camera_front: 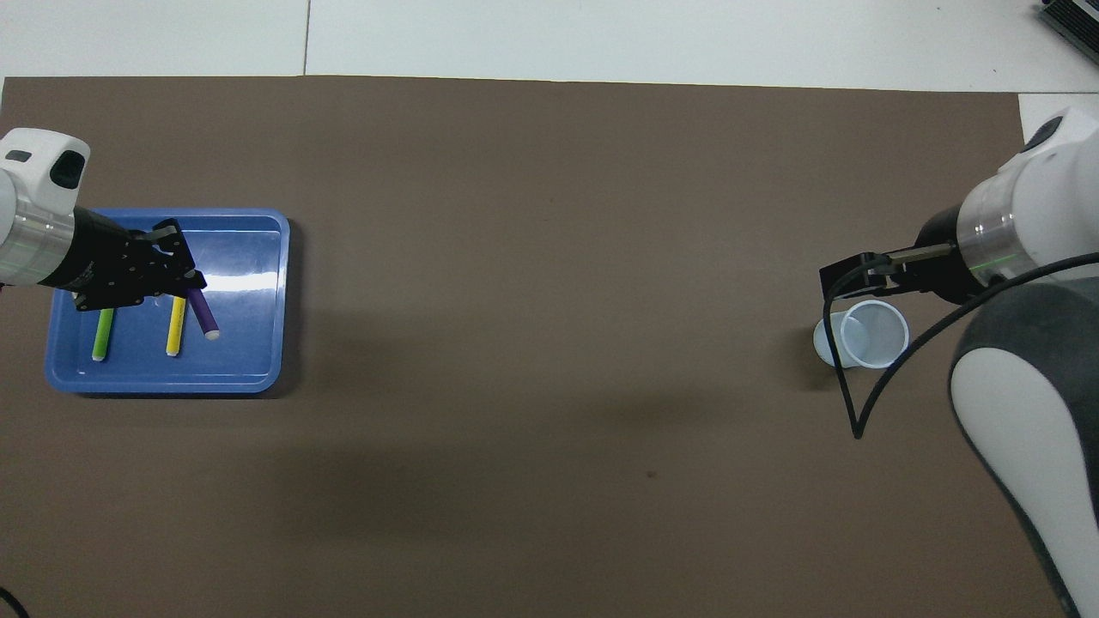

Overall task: Transfer and insert pens with both arms
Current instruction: 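Carry the purple pen outward while the right gripper moves toward it, then grasp the purple pen with the right gripper from the left gripper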

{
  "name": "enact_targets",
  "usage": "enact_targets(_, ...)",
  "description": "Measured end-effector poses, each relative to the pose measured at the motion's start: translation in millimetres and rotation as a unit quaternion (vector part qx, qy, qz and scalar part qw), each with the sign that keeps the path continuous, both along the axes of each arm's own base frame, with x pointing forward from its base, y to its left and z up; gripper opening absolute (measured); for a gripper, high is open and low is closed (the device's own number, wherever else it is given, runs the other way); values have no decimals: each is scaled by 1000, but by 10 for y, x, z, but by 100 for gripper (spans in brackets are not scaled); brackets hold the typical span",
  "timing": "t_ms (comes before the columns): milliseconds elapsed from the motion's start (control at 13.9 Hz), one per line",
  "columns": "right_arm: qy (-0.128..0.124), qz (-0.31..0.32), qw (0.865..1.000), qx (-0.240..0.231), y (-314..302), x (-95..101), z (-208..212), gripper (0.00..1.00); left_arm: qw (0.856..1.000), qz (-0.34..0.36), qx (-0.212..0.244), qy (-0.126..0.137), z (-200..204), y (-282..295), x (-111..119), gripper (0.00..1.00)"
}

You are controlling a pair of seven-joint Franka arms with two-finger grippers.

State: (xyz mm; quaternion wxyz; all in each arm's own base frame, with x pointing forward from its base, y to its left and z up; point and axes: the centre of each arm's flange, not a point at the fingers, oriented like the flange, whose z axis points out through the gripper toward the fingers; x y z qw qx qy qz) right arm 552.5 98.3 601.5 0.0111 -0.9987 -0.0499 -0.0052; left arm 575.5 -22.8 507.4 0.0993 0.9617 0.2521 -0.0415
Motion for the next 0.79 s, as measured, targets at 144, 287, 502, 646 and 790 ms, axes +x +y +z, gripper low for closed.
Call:
enact_targets(144,-21,11,999,31,234,13,-19,100,998,59,-12,2,221,-48,-78,17)
enact_targets(287,-35,3,997,72,377,28,-56,100,992,126,-22,7,416,-109,-163,17)
enact_targets(502,-52,-17,994,95,578,8,-85,100,974,222,-30,23,584,-321,-247,17)
enact_targets(646,-57,-19,993,100,756,-39,-82,100,960,273,-40,39,631,-517,-285,17)
enact_targets(790,-56,-27,990,129,862,-55,-100,100,947,311,-62,58,688,-670,-322,17)
